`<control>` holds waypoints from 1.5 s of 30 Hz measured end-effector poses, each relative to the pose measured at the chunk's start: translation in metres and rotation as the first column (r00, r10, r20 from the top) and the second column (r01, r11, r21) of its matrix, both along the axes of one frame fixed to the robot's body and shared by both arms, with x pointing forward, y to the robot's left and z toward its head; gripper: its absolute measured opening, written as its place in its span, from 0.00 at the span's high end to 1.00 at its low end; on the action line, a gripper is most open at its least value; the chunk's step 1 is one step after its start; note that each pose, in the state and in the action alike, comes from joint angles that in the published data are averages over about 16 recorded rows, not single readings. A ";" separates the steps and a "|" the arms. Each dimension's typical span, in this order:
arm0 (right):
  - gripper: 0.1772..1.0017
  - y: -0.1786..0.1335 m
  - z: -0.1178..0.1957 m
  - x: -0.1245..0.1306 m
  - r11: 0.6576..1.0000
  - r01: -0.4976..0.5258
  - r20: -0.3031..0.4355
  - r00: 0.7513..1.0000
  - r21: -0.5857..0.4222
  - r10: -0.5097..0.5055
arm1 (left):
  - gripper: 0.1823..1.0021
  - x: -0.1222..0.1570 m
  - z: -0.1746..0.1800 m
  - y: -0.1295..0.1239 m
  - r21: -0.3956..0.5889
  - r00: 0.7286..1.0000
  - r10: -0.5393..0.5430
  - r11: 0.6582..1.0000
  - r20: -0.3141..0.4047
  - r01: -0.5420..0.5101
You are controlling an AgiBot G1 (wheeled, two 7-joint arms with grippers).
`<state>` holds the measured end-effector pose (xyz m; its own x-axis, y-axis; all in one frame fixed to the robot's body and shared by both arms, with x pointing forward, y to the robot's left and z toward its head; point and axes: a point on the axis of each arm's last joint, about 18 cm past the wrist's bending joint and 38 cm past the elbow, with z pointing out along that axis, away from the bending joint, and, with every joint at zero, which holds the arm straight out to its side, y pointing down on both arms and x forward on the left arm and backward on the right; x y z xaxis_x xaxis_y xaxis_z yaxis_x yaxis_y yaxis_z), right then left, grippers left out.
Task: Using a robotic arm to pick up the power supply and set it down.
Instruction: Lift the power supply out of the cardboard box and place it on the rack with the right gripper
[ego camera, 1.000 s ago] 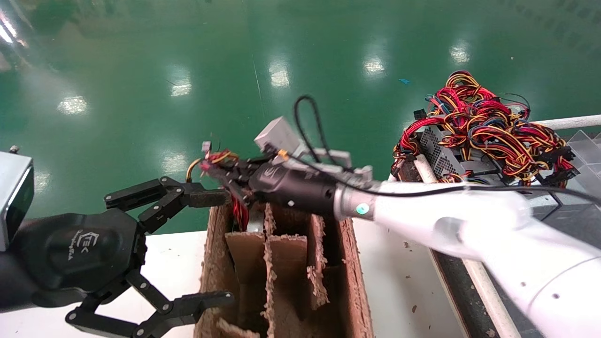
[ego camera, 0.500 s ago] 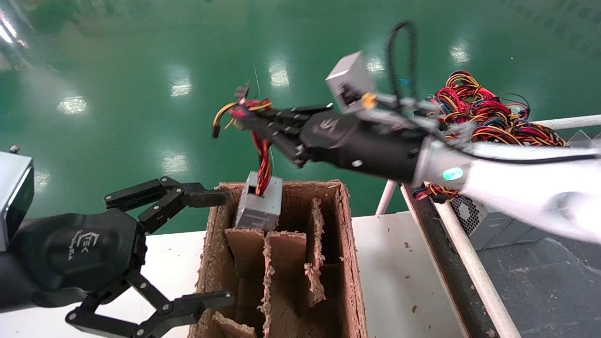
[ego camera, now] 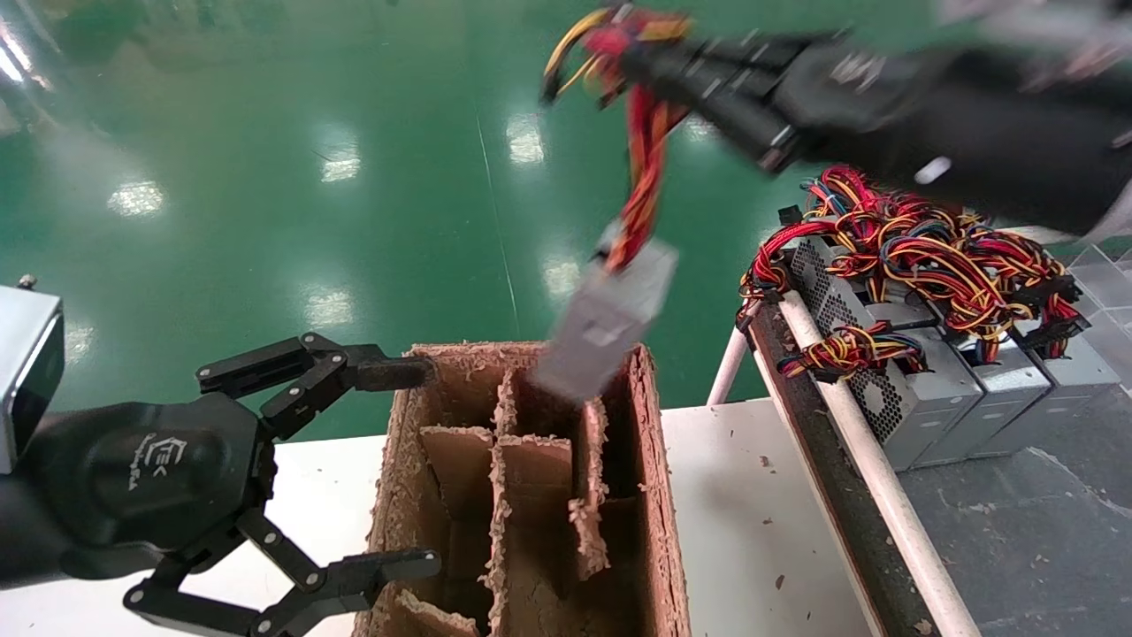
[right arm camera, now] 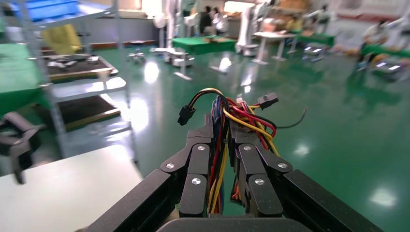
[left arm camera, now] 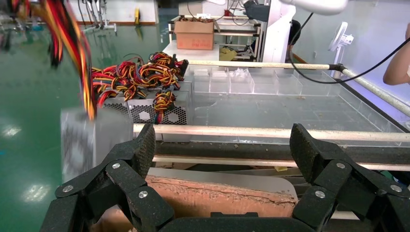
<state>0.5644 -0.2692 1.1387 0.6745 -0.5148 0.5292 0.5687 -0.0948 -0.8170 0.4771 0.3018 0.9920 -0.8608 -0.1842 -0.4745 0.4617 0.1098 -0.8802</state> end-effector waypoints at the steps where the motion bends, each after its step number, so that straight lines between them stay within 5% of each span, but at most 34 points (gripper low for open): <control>1: 0.92 -0.006 0.006 -0.003 1.000 0.015 0.014 1.000 0.003 -0.015 | 0.00 0.000 0.000 0.000 0.000 1.000 0.000 1.000 0.000 0.000; 10: 0.92 -0.054 0.045 -0.027 0.992 0.126 0.085 0.988 0.018 -0.127 | 0.00 0.000 0.000 0.000 0.000 1.000 0.000 1.000 0.000 0.000; 18: 0.92 -0.078 0.043 -0.035 0.992 0.122 0.025 0.992 0.019 -0.123 | 0.00 0.000 0.000 0.000 0.000 1.000 0.000 1.000 0.000 0.000; 31: 0.92 -0.075 0.001 -0.036 0.999 -0.033 -0.116 0.993 -0.012 0.031 | 0.00 0.000 0.000 0.000 0.000 1.000 0.000 1.000 0.000 0.000; 45: 0.92 -0.074 -0.001 -0.036 0.999 -0.039 -0.118 0.992 -0.013 0.037 | 0.00 0.000 0.000 0.000 -0.001 1.000 0.000 1.000 0.000 0.000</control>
